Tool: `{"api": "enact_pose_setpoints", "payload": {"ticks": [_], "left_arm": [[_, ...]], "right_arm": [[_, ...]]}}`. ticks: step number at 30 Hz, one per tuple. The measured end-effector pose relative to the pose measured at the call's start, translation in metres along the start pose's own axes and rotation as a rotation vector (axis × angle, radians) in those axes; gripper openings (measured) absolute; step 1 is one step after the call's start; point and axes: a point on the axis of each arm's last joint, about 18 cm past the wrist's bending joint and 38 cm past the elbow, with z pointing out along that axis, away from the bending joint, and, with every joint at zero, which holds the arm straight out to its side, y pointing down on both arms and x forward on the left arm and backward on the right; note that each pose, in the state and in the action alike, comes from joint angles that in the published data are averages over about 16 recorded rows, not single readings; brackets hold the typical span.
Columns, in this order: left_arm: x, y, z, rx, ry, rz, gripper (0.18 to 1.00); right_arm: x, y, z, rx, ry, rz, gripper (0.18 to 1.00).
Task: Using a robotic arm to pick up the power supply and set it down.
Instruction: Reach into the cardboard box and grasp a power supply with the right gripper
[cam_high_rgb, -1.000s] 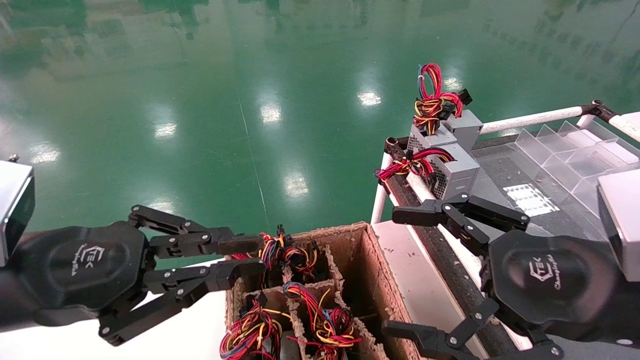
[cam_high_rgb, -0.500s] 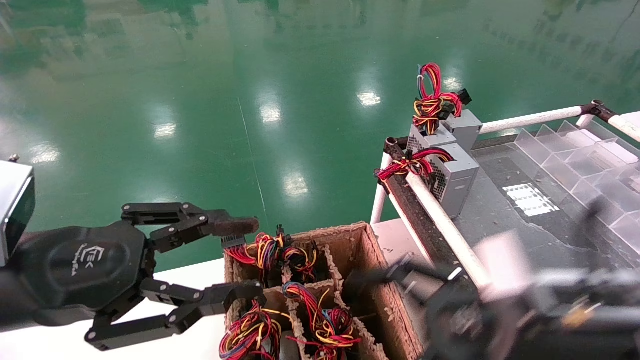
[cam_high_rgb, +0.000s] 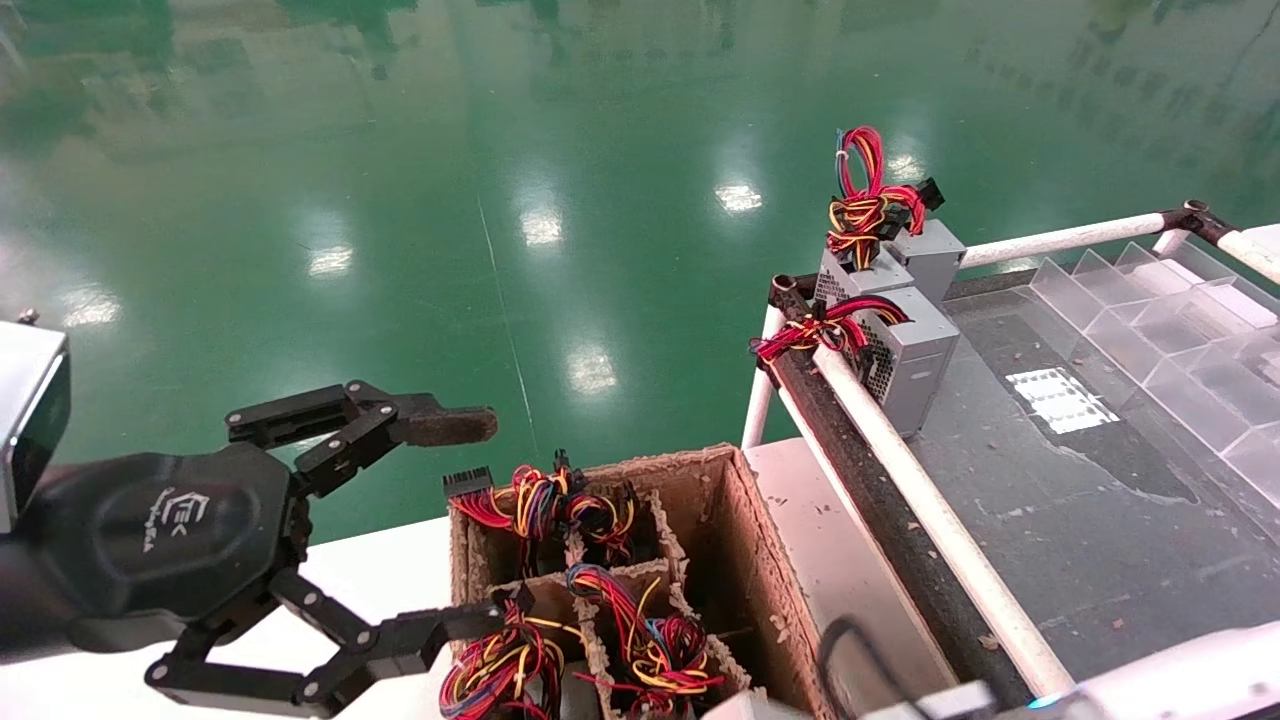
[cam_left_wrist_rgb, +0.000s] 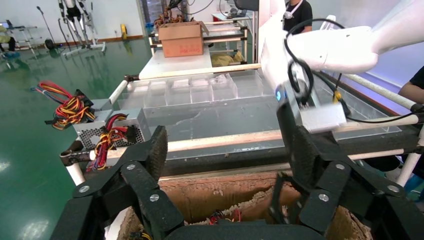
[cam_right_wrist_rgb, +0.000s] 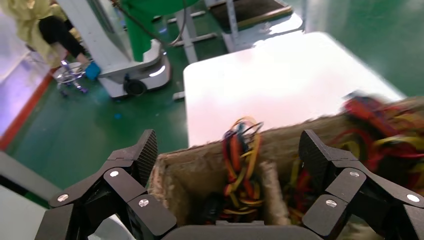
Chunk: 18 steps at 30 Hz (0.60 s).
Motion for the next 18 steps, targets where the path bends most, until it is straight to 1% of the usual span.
{"api": "enact_pose_setpoints", "payload": {"ticks": [4, 10, 13, 18], "left_arm": [[0.0, 0.0, 0.0, 0.0, 0.0, 0.0, 0.893], [0.0, 0.0, 0.0, 0.0, 0.0, 0.0, 0.959], [0.0, 0.0, 0.0, 0.0, 0.0, 0.0, 0.975], [0.0, 0.0, 0.0, 0.0, 0.0, 0.0, 0.994]], "right_arm": [[0.0, 0.008, 0.014, -0.01, -0.021, 0.013, 0.994], [0.001, 0.017, 0.029, -0.026, -0.027, 0.017, 0.969], [0.003, 0.021, 0.033, -0.033, -0.02, 0.014, 0.951], [0.006, 0.024, 0.038, -0.039, -0.003, 0.003, 0.89]]}}
